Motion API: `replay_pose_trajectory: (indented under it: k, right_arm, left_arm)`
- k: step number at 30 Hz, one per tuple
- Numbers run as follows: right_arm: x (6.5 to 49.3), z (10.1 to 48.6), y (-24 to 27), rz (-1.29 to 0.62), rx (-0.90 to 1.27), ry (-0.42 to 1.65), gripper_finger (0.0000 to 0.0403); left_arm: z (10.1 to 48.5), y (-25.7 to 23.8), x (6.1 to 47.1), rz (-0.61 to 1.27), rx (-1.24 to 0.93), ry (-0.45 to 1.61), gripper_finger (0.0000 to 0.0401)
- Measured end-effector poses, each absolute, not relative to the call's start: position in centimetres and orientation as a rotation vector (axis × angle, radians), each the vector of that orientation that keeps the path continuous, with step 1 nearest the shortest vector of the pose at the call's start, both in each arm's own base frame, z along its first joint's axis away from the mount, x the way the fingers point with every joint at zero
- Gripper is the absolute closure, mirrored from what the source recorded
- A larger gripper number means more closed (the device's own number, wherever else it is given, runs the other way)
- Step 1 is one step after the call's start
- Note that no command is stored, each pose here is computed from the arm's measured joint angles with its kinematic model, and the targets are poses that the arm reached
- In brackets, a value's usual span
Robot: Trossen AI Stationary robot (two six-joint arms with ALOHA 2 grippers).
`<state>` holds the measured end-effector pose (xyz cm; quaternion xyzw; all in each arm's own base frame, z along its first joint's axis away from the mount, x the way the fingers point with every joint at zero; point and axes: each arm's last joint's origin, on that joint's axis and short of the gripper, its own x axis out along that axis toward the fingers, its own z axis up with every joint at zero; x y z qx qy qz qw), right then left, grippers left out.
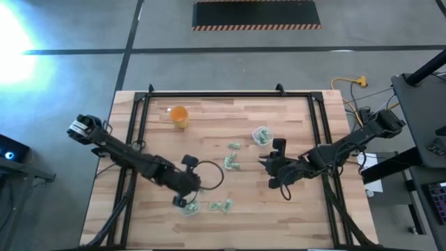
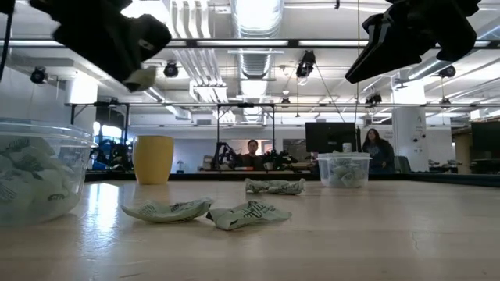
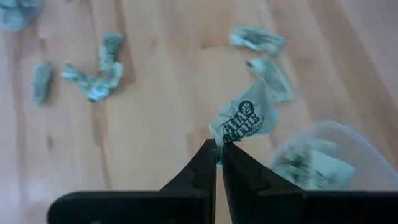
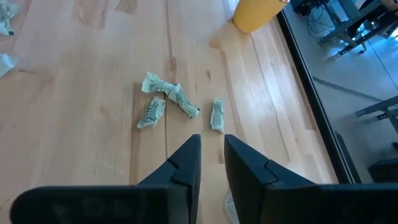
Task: Pick and place Stevia / Truvia into bins
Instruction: Put the green stevia packet into the bottom transparent container
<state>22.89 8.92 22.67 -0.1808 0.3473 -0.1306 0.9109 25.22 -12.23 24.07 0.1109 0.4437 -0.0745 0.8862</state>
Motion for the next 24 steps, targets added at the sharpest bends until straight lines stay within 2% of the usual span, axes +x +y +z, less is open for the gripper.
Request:
replay_pose_trajectory:
  k: [11, 24]
  right_arm:
    - [22.9, 22.6, 8.9, -0.276, -0.357, 0.715, 0.0344]
    - [22.9, 22.6, 8.9, -0.28, -0.346, 0.712, 0.0347]
  left_arm:
    - [22.0, -14.1, 23.1, -0.141, 0.132, 1.0, 0.0399]
    - [21.9, -15.5, 22.3, -0.13, 0.047, 1.003, 0.04]
